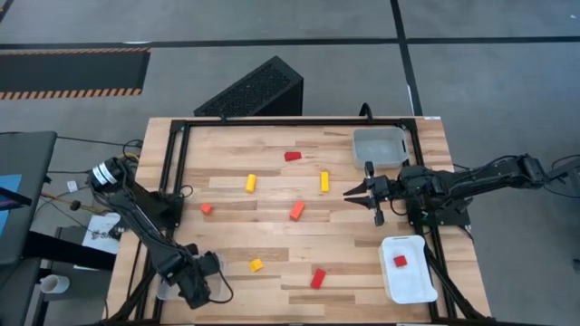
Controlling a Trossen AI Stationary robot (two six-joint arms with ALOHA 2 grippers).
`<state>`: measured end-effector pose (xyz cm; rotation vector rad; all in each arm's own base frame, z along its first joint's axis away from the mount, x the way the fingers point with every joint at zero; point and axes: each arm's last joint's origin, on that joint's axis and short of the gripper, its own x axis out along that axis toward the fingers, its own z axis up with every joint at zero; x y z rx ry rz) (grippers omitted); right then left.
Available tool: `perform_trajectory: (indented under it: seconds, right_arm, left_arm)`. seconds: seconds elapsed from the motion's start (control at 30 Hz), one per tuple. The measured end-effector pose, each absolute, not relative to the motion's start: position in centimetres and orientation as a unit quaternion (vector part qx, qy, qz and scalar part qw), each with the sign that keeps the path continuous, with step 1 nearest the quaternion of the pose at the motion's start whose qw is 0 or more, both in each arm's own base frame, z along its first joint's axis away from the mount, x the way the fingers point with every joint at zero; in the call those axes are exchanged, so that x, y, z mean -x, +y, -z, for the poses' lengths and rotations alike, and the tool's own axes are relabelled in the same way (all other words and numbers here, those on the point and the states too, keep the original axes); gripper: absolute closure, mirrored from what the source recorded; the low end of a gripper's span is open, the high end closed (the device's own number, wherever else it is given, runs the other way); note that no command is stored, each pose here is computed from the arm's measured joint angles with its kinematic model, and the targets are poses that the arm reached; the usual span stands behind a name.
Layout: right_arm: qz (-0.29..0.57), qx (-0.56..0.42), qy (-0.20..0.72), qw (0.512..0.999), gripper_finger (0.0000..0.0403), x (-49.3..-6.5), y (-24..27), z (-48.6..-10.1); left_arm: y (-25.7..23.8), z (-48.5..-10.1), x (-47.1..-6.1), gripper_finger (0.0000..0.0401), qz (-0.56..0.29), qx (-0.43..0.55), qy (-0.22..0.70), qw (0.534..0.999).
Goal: Sort & place blocks by color
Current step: Put the top right yellow block into the gray bin
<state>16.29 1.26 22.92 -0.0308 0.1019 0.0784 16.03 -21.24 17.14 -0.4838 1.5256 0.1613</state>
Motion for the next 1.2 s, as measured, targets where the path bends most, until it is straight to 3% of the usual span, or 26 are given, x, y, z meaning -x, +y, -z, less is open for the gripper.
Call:
perform_trajectory:
  seconds: [0.1, 0.27, 0.4, 0.6, 1.0, 1.2]
  right_arm:
    - [-0.039, 0.015, 0.051, 0.998, 0.0316, -16.3, 1.3, -22.9]
    - [-0.039, 0.016, 0.050, 0.998, 0.0316, -16.3, 1.3, -22.9]
    - [-0.039, 0.016, 0.050, 0.998, 0.0316, -16.3, 1.3, -22.9]
    - [-0.035, 0.016, 0.051, 0.998, 0.0316, -16.3, 1.2, -22.9]
    - [0.000, 0.003, 0.055, 0.998, 0.0316, -16.3, 1.0, -22.9]
    - [0.093, -0.078, 0.076, 0.990, 0.0316, -16.2, 0.0, -22.3]
  left_arm:
    - [-21.5, -19.4, -16.3, 0.0228, -0.072, 0.220, 0.671, 0.705]
    - [-21.0, -23.7, -16.4, 0.0222, -0.086, 0.217, 0.600, 0.766]
    - [-19.5, -26.7, -16.1, 0.0227, -0.098, 0.206, 0.503, 0.833]
    - [-16.1, -29.2, -15.9, 0.0234, -0.189, 0.135, 0.343, 0.910]
    - [-9.5, -29.4, -20.0, 0.0235, -0.299, 0.027, 0.354, 0.886]
    - [-8.5, -30.4, -21.7, 0.0235, -0.310, -0.017, 0.297, 0.903]
